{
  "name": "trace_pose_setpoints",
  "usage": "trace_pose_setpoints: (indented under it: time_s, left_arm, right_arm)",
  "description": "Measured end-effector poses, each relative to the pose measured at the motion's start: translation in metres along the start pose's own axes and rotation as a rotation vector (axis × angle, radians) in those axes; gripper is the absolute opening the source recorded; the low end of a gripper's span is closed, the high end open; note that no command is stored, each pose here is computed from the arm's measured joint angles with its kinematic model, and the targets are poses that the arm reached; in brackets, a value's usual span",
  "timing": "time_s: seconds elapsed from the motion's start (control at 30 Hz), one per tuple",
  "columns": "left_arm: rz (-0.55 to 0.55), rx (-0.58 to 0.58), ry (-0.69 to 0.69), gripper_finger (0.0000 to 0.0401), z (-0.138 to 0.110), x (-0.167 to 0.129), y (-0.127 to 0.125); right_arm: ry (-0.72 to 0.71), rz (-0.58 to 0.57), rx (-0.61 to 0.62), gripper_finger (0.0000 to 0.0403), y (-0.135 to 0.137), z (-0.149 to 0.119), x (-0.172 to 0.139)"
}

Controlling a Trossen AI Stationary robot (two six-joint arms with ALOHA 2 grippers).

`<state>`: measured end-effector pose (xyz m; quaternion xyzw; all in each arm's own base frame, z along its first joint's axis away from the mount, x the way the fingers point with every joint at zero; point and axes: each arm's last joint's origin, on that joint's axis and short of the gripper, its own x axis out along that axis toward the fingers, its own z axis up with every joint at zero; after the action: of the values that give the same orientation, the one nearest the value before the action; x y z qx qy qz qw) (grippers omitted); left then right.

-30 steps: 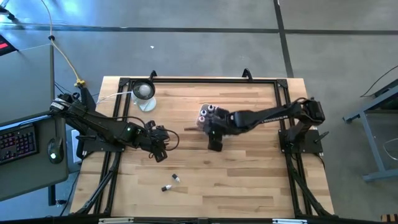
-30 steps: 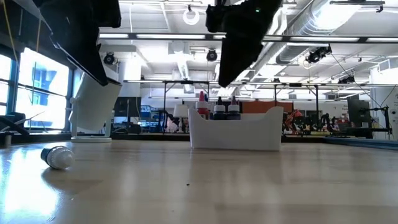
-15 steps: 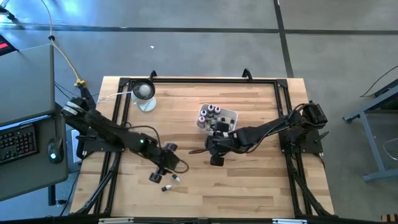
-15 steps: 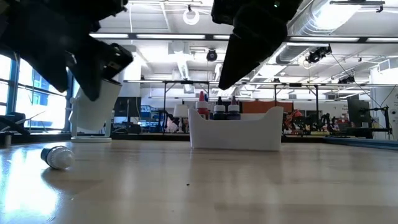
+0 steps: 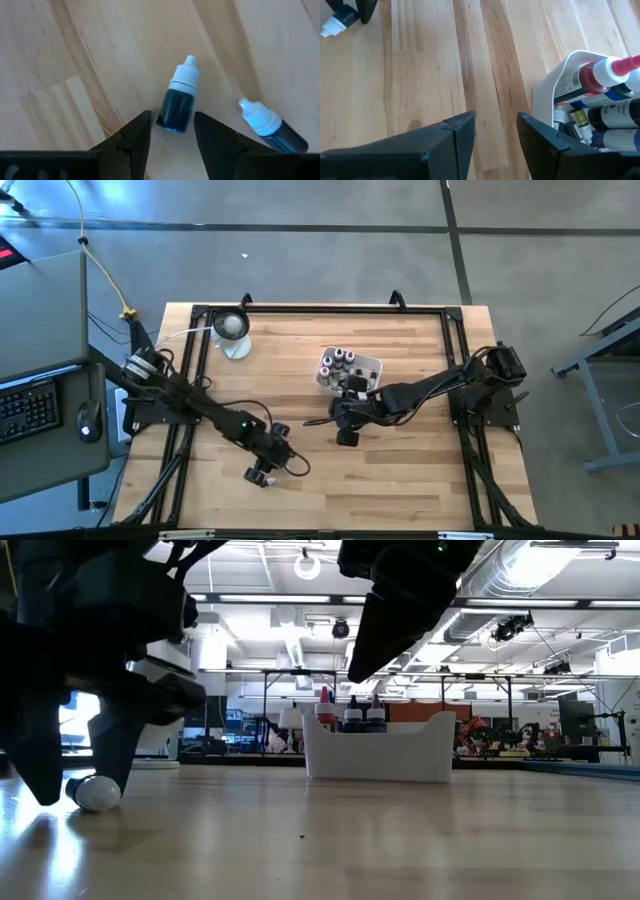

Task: Pick & Place food coloring
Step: Put the white small food coloring bottle into the white bin

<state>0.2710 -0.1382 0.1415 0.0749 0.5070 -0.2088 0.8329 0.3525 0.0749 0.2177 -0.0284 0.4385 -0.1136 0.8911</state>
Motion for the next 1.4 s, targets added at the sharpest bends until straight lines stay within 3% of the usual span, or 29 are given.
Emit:
trace_pose_setpoints:
  time_s: [0.17,0.43,0.6,0.73,0.87,1.03,1.1,1.27,1.4]
  left_arm:
    - [0.006,0.021,-0.014,0.0141,0.002,0.002,0.0]
    - [0.034,0.034,-0.017,0.0069,0.002,0.002,0.001]
    - [0.134,0.08,-0.028,0.0065,0.01,0.0,0.004]
    - [0.274,0.191,-0.06,0.0081,0.025,-0.008,0.015]
    - [0.424,0.211,-0.103,0.0082,0.048,-0.024,0.047]
    - [0.563,0.053,-0.262,0.0082,0.076,-0.057,0.112]
    - [0.552,-0.026,-0.362,0.0082,0.082,-0.072,0.14]
    - [0.394,-0.161,-0.534,0.0082,0.076,-0.09,0.195]
    - [0.415,-0.215,-0.485,0.0087,0.068,-0.079,0.217]
  right_arm:
    - [-0.005,0.0,0.005,0.014,-0.001,0.001,0.0]
    - [-0.011,0.002,0.007,0.014,-0.001,0.001,0.0]
    - [0.042,-0.029,0.006,0.0142,-0.007,-0.004,-0.016]
    - [0.14,-0.118,0.124,0.0142,-0.018,-0.017,-0.045]
    - [0.218,-0.279,0.259,0.0142,-0.028,-0.036,-0.08]
    - [0.158,-0.542,0.303,0.0142,-0.03,-0.057,-0.11]
    - [0.141,-0.586,0.294,0.0142,-0.029,-0.061,-0.117]
    - [0.133,-0.568,0.262,0.0142,-0.021,-0.064,-0.12]
    - [0.125,-0.558,0.238,0.0142,-0.018,-0.065,-0.121]
